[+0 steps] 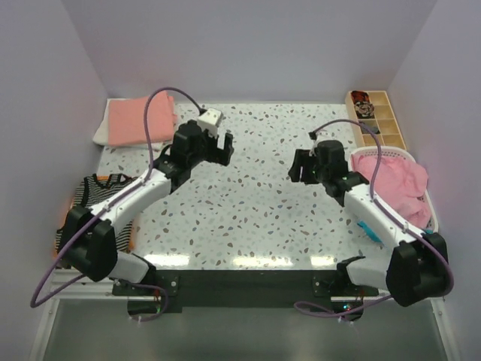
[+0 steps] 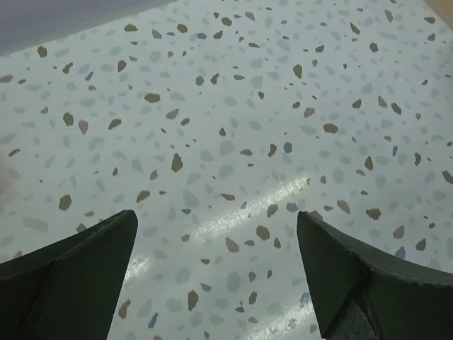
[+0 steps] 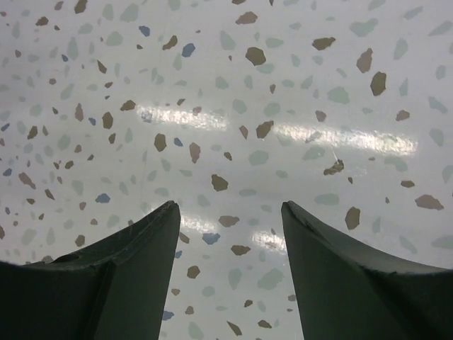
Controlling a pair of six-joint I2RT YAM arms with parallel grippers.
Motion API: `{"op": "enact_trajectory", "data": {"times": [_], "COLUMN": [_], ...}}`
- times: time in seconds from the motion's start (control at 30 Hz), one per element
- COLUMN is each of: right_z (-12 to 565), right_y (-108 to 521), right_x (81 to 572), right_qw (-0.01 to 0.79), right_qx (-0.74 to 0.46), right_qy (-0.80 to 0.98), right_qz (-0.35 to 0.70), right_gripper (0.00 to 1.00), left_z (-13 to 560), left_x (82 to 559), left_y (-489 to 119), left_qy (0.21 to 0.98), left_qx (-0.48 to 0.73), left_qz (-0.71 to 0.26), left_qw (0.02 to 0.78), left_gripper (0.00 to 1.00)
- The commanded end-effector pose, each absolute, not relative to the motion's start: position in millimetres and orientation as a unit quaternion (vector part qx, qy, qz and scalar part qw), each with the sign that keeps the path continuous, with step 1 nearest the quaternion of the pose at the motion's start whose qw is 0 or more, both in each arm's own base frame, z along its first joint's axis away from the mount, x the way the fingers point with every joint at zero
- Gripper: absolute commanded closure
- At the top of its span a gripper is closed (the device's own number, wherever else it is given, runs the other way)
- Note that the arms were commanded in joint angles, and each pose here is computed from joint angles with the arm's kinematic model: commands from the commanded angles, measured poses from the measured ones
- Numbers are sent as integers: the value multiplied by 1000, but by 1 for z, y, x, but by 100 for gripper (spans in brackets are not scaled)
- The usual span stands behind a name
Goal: Fold and stack the t-shirts
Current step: Put the neatly folded tshirt into the corner of the board with the left arm
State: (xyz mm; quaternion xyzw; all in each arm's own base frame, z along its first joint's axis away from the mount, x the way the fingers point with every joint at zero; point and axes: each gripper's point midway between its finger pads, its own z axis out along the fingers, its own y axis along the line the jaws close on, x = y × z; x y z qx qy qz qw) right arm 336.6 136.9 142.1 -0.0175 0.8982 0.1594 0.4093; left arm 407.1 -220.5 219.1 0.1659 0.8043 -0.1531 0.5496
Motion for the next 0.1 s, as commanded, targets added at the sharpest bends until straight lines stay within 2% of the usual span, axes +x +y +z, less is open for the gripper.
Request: {"op": "enact_trajectory", "data": {"times": [0.0,0.07], "right_z": [146,147], "right_y": [111,100], "right_x": [332,328], "right_qw": [456,477], "right_qx": [5,19], "right_qy": [883,874], "right_qz": [111,94], "right_gripper": [36,35], "left_z": [236,221], "left_x": [381,374], "left_y": [-209,-204], "left_qy": [778,786], "left_qx": [119,107], "left_qz": [-174,-160], "left_qw": [592,587], "left_gripper": [0,0]}}
